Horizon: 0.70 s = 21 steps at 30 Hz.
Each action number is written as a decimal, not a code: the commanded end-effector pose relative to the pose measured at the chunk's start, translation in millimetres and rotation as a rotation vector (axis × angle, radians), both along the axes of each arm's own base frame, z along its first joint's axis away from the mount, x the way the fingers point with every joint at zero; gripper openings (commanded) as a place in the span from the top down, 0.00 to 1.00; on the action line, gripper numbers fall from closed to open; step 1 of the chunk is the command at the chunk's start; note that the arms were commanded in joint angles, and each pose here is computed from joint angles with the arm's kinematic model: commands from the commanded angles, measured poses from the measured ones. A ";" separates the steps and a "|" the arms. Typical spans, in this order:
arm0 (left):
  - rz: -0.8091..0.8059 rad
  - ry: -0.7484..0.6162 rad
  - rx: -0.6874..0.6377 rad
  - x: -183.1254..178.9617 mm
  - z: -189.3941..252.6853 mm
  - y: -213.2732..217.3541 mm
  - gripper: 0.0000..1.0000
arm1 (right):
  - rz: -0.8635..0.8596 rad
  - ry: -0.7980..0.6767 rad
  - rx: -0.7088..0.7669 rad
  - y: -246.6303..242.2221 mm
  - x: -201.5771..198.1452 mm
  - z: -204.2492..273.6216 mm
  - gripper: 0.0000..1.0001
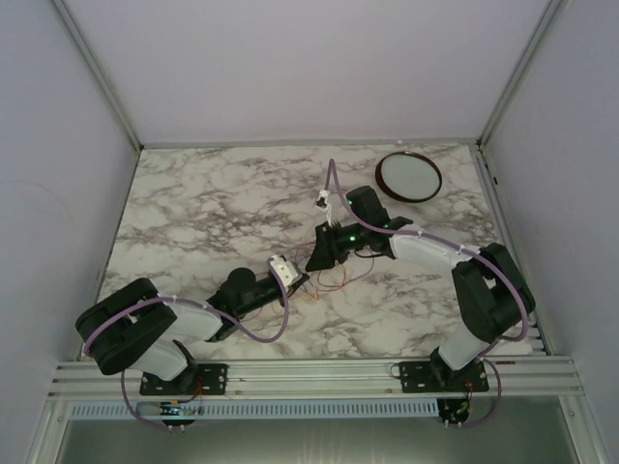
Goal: Zip-tie the wires
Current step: Tie the cable at the center of the board.
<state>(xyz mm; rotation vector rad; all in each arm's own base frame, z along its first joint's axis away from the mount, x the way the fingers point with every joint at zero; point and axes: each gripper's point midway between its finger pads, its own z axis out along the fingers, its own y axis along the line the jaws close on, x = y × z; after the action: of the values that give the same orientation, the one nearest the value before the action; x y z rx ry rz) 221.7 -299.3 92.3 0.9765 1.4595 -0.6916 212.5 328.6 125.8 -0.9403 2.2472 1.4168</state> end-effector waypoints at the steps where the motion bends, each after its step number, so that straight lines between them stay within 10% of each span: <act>1: -0.006 -0.019 -0.031 2.7 14.1 -6.4 1.00 | 0.017 -0.002 -0.004 2.8 -3.9 0.1 0.63; 21: -0.002 -0.009 -0.034 4.1 12.6 -7.7 1.00 | 0.048 0.024 -0.035 5.2 -16.6 -10.2 0.77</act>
<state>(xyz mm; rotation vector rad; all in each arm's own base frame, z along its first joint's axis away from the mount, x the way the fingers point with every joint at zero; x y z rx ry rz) 221.3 -299.7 92.4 0.9677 1.4670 -0.7011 198.9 332.1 118.6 -0.9731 2.2883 1.4187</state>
